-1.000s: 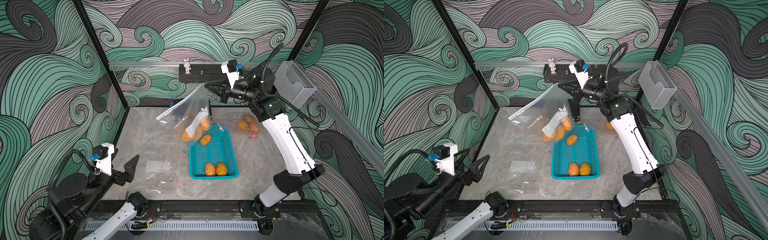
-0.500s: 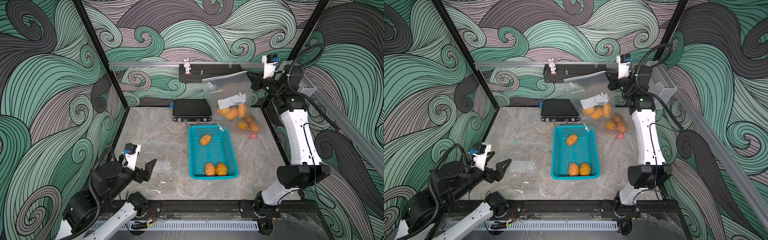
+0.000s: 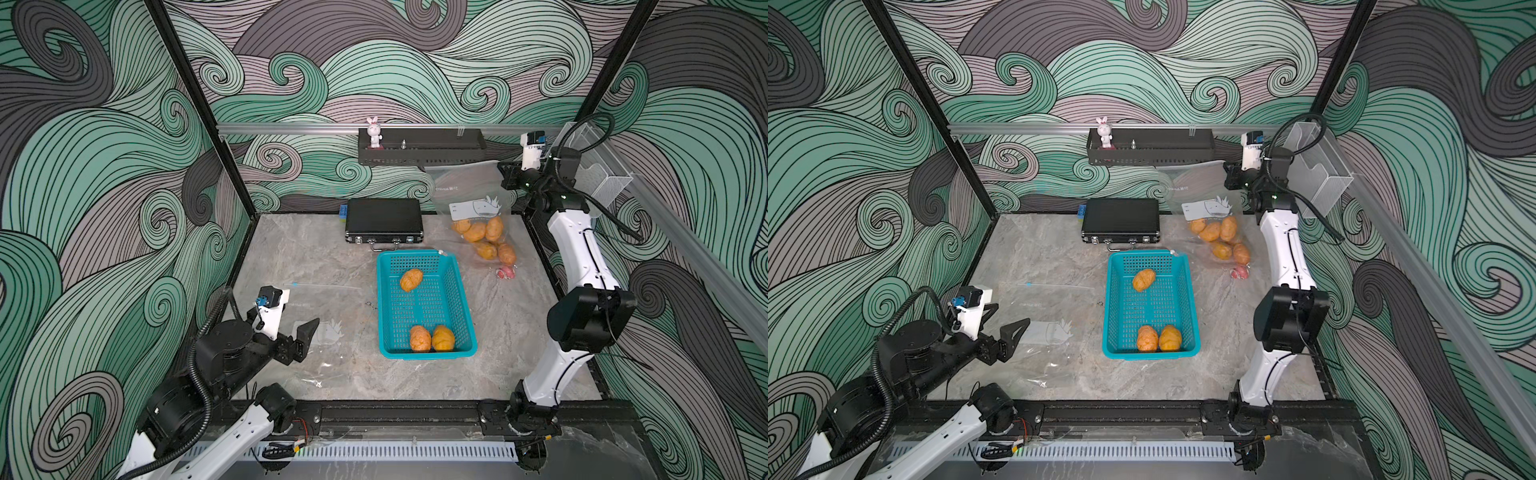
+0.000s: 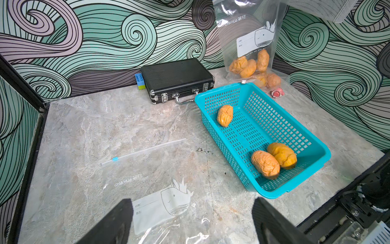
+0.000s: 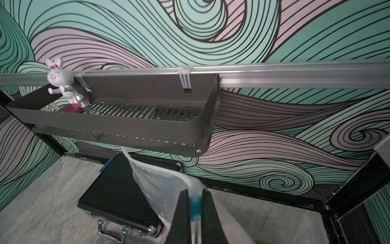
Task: Put the potatoes into a zipper bag and zip it
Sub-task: Place the zipper food storage bag at the center of the board.
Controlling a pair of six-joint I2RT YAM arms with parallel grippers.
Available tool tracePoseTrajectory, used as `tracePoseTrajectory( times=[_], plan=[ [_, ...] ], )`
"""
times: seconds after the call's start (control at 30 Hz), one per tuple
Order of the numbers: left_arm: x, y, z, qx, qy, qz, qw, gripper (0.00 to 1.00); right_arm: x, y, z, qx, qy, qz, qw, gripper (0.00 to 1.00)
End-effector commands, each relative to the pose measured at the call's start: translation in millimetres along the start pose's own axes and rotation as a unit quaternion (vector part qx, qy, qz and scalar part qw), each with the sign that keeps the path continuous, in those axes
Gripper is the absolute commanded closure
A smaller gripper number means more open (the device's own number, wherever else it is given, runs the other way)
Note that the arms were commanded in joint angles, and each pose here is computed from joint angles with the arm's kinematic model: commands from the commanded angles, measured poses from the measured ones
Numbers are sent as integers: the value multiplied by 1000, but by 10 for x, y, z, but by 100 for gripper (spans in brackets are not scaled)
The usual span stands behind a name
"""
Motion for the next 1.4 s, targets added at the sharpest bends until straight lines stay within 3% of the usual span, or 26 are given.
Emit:
tracePoseTrajectory(
  times=[0.0,0.23,0.53,0.77,0.93,1.1,1.37],
  plan=[
    [-16,-49,6,1,4,-6,1000,11,-45,-59,127,-14,48,-5,999,97],
    [-128,-164,-27,4,-1,6,1000,10,29,-914,391,-70,84,38,993,96],
    [-142,-208,-46,5,-7,-2,1000,11,455,-1853,402,-126,59,126,982,94],
    [-149,-223,-68,4,-14,-7,1000,11,827,-2483,193,-107,-40,198,974,89],
    [-171,-234,-81,2,-18,-2,1000,11,920,-2721,29,-96,-99,219,966,85],
    [-215,-258,-34,7,3,10,1000,11,981,-2759,31,-94,-105,228,963,68],
    [-266,-306,64,15,44,33,998,11,1222,-2452,246,-96,-73,161,980,44]
  ],
)
Point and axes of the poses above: each gripper's point midway between its finger pads, its own x axis back along the fingers, its own z axis along the line the jaws close on, y = z × x, the point moved 4 cm from there along x, back along the fingers, and after that the axes turned 10 degrees about -x, right-handed, at the moved point
